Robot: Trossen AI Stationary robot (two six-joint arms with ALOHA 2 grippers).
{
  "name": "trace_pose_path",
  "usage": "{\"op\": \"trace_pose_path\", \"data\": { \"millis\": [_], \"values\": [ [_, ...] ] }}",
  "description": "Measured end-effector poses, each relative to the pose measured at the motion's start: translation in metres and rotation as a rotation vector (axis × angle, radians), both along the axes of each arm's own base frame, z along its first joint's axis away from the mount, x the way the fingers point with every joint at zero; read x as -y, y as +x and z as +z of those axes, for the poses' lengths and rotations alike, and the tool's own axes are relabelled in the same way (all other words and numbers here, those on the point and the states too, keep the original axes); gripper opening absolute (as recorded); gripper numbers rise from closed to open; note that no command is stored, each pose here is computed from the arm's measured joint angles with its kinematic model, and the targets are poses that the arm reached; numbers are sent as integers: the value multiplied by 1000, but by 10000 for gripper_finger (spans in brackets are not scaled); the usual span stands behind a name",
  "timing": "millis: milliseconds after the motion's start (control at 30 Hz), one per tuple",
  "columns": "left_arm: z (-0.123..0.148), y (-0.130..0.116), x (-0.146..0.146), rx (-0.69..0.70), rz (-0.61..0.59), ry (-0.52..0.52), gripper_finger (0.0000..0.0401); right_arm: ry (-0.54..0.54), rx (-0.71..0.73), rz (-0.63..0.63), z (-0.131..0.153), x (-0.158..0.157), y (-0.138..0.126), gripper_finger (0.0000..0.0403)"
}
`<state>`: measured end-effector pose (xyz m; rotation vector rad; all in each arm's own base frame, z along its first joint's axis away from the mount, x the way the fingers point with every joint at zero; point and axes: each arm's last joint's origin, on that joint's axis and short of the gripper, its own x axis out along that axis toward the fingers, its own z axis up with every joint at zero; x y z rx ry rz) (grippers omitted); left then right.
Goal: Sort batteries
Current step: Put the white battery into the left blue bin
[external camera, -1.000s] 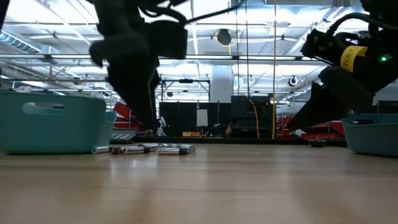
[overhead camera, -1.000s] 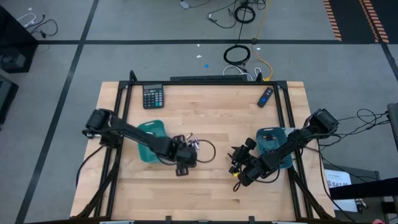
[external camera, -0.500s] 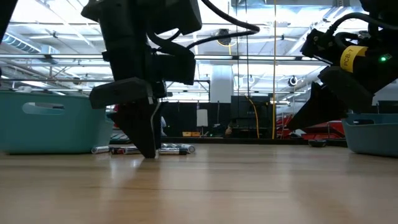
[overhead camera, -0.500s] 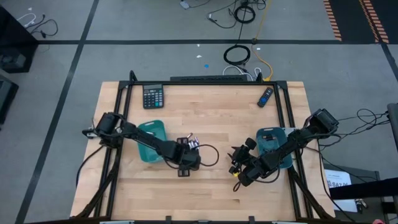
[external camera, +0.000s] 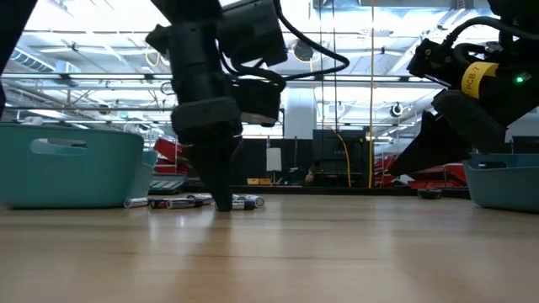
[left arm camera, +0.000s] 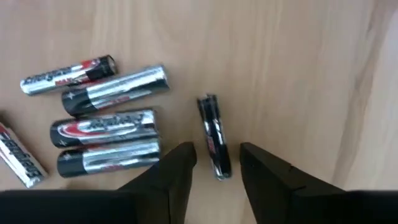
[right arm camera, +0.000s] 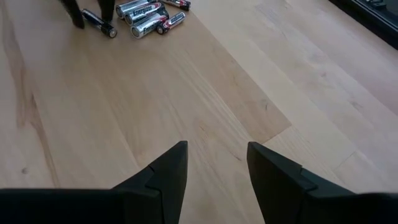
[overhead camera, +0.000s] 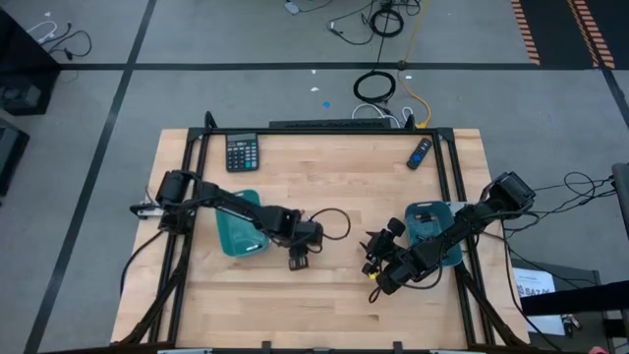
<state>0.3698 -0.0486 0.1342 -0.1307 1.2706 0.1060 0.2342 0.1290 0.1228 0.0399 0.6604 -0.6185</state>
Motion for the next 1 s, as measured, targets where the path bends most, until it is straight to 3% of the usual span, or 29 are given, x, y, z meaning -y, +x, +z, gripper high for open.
{"op": "trace_pose_path", "data": {
  "millis": [167, 267, 333, 500, 667, 767, 900, 1000],
  "values": [
    [0, 6, -3, 60, -67, 7, 119, -8, -7, 8, 0, 0, 0, 157],
    [1, 9, -3, 87, -91, 26, 48, -11, -9, 10, 0, 0, 0, 157],
    [1, 10, -3, 102, -87, 37, 20, -11, -10, 6, 0, 1, 1, 157],
    [13, 3, 2, 39, -75, 48, 18, -22, -10, 5, 0, 2, 1, 157],
    [64, -13, 16, 35, -38, 55, 18, -22, -3, -1, 0, 2, 1, 157],
    [83, -35, 17, -49, 12, 63, 18, -22, -3, 0, 0, 2, 1, 157],
    [106, -66, 12, -126, 98, 158, 17, -20, -1, 0, 0, 1, 1, 157],
    [114, -82, 11, -136, 141, 149, 17, -18, 1, -1, 0, 1, 1, 157]
  ]
}}
